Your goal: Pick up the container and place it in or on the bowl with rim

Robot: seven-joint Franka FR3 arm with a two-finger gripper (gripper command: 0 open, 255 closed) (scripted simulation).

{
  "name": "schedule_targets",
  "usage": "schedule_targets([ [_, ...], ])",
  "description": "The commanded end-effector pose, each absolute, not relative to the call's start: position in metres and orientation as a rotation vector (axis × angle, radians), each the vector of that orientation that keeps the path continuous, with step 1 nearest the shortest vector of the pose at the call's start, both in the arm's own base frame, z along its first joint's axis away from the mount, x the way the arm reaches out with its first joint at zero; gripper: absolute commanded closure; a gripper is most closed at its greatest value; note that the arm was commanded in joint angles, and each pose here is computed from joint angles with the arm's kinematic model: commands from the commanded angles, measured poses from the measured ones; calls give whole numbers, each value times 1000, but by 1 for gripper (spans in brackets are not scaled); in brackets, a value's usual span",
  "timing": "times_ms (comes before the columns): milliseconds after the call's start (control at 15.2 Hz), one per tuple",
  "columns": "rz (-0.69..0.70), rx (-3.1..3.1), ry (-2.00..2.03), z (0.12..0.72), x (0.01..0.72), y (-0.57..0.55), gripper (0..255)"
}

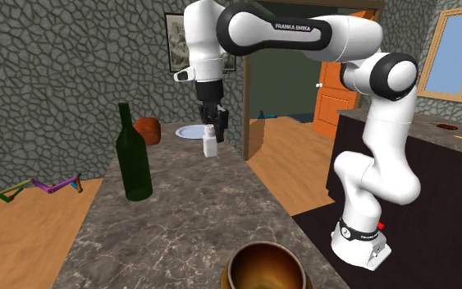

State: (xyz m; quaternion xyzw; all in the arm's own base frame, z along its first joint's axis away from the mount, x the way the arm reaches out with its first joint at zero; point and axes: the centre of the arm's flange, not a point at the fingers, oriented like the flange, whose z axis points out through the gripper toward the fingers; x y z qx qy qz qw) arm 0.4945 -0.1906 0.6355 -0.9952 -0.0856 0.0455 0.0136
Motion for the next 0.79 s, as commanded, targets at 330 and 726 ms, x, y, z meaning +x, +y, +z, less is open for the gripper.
schedule_targets([
  [330, 142, -3100, -264, 639, 497, -100, 255],
  [726, 142, -3100, -264, 642, 500, -21, 255],
])
